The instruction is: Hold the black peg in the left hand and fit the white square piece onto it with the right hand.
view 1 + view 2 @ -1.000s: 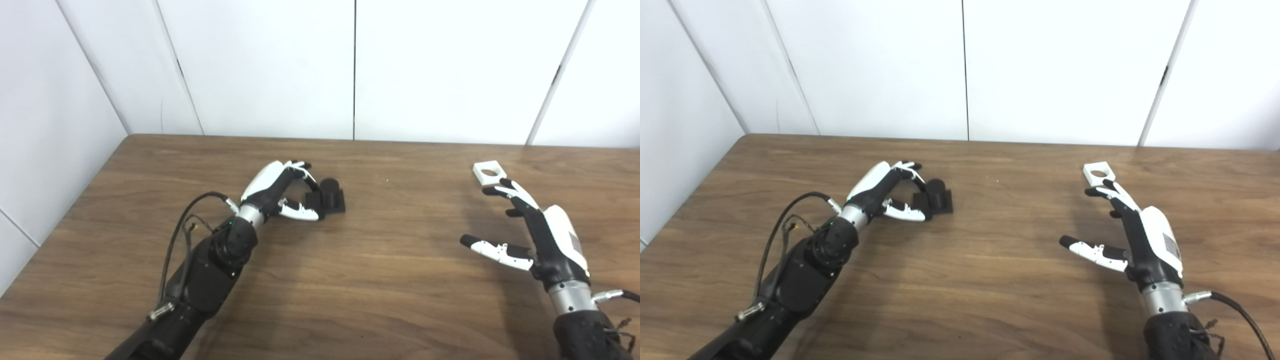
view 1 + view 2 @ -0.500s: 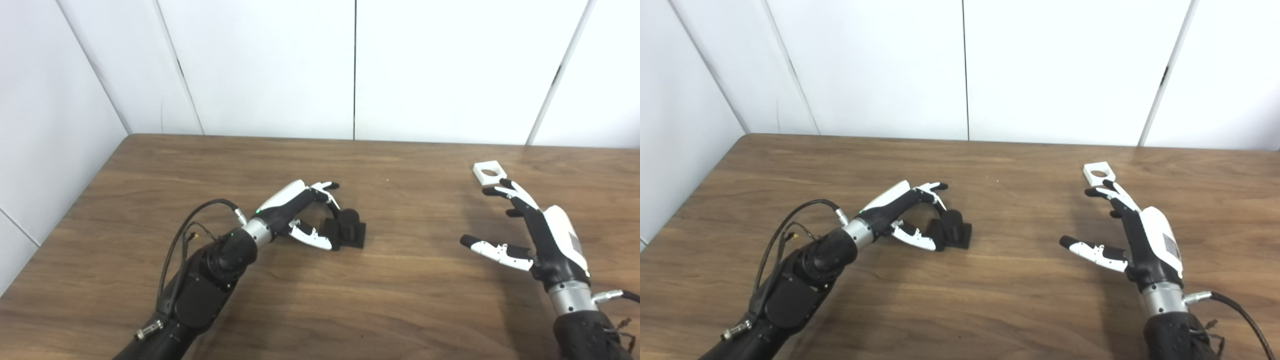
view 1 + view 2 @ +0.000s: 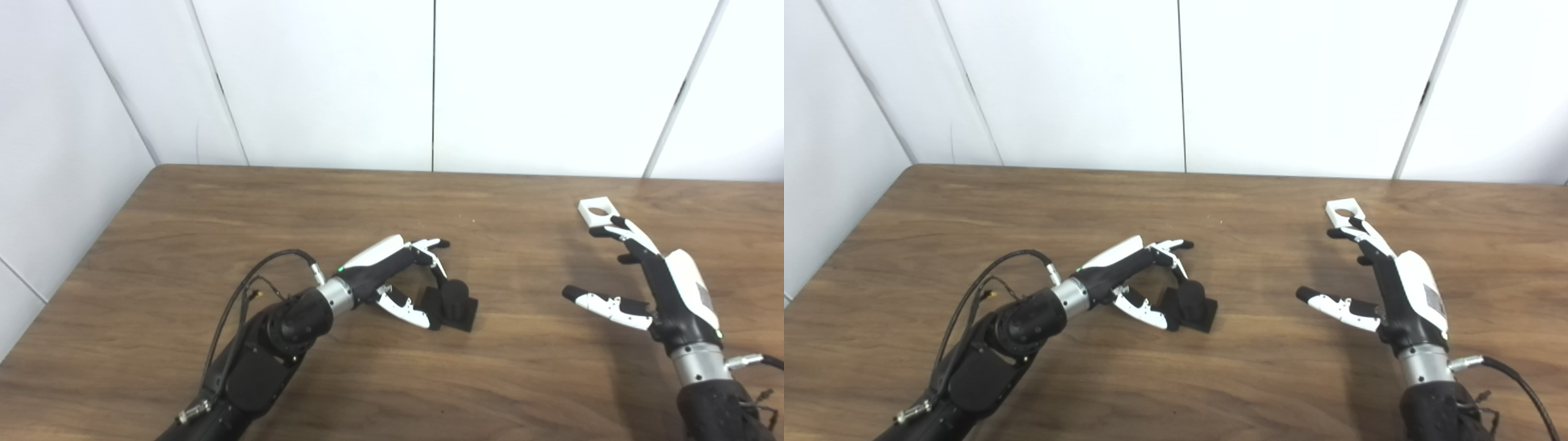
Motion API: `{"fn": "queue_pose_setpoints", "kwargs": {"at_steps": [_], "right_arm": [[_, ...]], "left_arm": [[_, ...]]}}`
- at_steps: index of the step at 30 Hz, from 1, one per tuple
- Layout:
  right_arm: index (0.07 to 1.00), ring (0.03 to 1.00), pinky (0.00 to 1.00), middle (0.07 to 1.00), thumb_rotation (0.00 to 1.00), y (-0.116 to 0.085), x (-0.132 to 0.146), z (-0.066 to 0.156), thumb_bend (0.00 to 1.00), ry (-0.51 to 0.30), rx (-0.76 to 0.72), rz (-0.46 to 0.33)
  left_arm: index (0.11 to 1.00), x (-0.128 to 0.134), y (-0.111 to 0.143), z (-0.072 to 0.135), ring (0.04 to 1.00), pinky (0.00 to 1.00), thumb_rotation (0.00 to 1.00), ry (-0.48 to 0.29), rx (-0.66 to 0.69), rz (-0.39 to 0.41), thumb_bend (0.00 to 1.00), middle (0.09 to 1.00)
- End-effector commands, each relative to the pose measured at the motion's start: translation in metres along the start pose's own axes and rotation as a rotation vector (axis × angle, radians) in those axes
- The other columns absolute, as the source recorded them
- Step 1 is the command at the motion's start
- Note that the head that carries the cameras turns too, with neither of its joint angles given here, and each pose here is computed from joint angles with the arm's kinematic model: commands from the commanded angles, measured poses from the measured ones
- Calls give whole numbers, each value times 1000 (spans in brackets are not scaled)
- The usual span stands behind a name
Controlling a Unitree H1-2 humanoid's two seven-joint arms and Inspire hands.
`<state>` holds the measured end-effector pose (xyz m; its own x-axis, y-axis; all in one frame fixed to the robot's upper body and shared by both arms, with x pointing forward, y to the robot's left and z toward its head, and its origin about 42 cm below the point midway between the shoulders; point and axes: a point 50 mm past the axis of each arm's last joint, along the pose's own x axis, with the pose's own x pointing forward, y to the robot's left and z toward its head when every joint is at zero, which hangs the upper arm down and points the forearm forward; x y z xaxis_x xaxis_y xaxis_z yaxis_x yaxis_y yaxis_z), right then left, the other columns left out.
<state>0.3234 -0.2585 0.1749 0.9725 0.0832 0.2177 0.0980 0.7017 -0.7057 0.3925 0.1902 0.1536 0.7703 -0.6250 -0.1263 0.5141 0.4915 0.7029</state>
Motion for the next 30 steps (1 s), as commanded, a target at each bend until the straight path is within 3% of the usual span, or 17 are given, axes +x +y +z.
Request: {"fn": "queue_pose_setpoints", "kwargs": {"at_steps": [1,12,22,30], "right_arm": [[776,887,723,923,451,-13,9,16,673,-65,-10,-47],[776,894,733,927,474,-7,10,20,693,-57,-10,-48],[794,910,766,943,450,22,15,41,676,-45,21,-34],[792,899,756,943,449,28,23,44,694,-46,14,-43]], "left_arm": [[490,0,-9,3,1000,1000,83,-29,20,-35,519,975],[491,-11,-8,-1,1000,1000,82,-23,44,-41,519,984],[490,-36,7,-19,1000,986,70,-17,11,-43,520,983],[490,-39,9,-26,1000,967,64,-13,13,-56,521,975]]}}
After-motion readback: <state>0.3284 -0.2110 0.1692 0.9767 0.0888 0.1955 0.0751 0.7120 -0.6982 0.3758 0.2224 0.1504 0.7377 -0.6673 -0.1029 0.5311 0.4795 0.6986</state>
